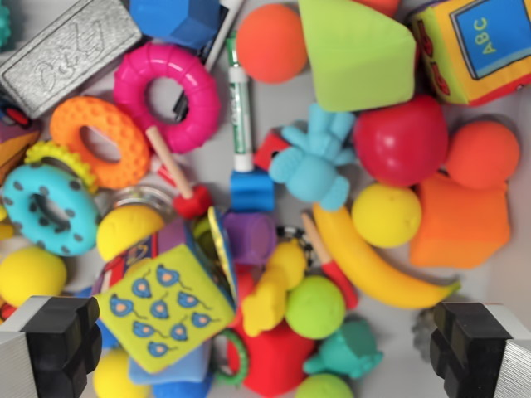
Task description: Pick an object from the bin
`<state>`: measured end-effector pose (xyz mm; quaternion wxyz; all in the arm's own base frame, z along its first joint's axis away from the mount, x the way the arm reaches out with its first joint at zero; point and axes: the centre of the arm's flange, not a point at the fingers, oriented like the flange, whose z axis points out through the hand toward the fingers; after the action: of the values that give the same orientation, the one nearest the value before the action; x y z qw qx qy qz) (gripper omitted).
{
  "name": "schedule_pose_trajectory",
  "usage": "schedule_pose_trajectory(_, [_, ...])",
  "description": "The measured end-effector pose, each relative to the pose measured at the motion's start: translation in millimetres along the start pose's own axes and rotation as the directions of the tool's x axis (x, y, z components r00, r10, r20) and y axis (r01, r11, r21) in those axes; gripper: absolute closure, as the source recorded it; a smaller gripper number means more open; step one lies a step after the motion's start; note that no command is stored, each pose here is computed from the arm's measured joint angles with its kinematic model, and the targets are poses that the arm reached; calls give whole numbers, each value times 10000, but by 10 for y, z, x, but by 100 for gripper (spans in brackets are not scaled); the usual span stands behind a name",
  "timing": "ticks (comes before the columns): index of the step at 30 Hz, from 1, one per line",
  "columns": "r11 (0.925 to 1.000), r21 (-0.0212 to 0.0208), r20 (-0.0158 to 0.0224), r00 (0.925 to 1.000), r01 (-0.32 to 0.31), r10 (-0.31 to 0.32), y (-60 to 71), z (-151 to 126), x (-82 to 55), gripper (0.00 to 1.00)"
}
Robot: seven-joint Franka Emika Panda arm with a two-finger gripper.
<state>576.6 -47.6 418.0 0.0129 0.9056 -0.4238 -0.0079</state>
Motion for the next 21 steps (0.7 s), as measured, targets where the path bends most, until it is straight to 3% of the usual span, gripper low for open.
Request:
schedule_pose_trajectory(12, [10000,-1,1,10000,-3,3,0,1,0,0])
schedule_pose_trajectory(21, [9997,-31,31,9997,-255,256,6,44,-27,0])
